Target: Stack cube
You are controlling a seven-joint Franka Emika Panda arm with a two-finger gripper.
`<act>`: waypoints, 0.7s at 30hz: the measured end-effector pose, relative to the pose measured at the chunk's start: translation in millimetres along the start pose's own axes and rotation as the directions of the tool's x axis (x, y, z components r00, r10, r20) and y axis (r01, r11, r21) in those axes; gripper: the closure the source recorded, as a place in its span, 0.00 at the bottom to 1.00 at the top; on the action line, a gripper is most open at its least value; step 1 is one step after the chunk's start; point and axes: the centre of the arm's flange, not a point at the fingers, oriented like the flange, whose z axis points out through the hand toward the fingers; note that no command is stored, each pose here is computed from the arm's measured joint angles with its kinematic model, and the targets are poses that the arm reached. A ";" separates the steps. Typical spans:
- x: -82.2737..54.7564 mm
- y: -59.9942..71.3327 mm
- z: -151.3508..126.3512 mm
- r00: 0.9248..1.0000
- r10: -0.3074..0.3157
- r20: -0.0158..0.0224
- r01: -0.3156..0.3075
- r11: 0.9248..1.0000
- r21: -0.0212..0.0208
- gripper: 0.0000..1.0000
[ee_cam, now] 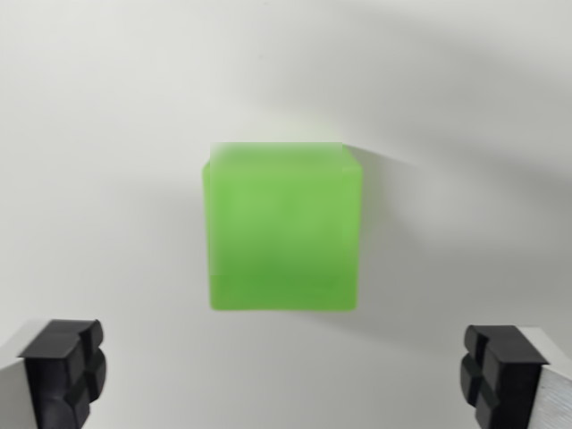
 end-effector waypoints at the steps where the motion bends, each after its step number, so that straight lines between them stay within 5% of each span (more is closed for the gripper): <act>1: -0.1 0.0 3.9 1.000 0.000 0.000 0.000 1.000 0.000 0.00; 21: -0.5 -0.9 69.1 1.000 -0.003 0.000 0.003 1.000 0.000 0.00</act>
